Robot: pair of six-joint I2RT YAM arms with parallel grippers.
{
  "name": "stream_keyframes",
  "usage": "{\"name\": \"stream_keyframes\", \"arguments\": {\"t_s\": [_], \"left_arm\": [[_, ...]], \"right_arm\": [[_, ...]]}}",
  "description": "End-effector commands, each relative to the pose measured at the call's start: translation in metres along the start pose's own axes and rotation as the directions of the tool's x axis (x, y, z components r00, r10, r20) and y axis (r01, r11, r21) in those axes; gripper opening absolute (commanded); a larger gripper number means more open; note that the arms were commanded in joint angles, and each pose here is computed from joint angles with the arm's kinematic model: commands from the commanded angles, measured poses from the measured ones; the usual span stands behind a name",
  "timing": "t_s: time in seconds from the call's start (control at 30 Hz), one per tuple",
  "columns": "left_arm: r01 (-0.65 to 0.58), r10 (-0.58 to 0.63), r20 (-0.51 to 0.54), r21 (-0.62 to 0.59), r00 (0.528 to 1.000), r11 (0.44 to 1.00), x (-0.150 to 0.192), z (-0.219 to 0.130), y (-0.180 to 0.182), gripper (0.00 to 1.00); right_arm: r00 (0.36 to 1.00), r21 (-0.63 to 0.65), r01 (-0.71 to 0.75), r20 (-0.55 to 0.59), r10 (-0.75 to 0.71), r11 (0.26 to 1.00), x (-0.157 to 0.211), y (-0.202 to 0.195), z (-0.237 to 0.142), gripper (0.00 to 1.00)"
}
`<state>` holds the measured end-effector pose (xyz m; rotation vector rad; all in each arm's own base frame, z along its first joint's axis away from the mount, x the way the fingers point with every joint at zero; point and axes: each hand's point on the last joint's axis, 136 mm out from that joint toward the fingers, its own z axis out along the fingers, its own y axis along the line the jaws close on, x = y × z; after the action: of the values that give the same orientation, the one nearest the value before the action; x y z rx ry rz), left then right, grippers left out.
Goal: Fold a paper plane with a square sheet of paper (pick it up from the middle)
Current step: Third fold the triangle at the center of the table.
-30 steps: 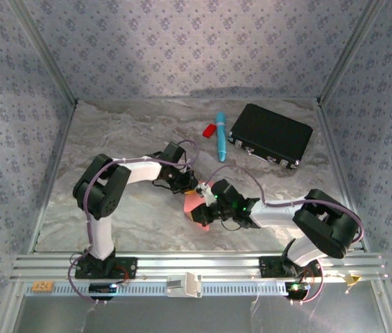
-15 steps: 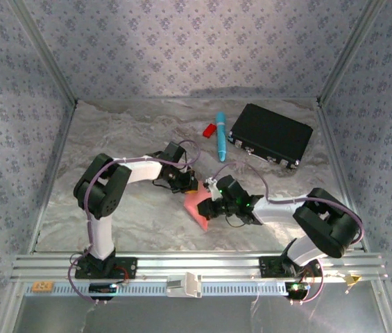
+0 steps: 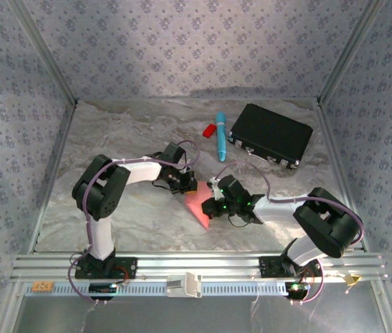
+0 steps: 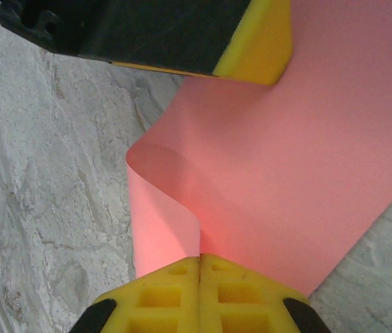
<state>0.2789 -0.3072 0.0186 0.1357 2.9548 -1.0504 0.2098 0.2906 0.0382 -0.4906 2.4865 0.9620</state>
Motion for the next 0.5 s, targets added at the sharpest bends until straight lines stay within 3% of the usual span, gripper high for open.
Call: {"name": "stream_keyframes", "arguments": {"t_s": [0.0, 0.47], "left_arm": [[0.039, -0.040, -0.014, -0.082, 0.999, 0.996, 0.0144, -0.0002, 0.0197, 0.07], [0.041, -0.042, -0.008, -0.083, 0.999, 0.996, 0.0137, -0.0013, 0.0191, 0.07]], "right_arm": [[1.000, 0.036, 0.004, -0.015, -0.004, 0.999, 0.0038, -0.0087, -0.0016, 0.02], [0.999, 0.053, 0.008, -0.038, -0.006, 0.999, 0.0072, -0.0113, -0.0009, 0.03]]}}
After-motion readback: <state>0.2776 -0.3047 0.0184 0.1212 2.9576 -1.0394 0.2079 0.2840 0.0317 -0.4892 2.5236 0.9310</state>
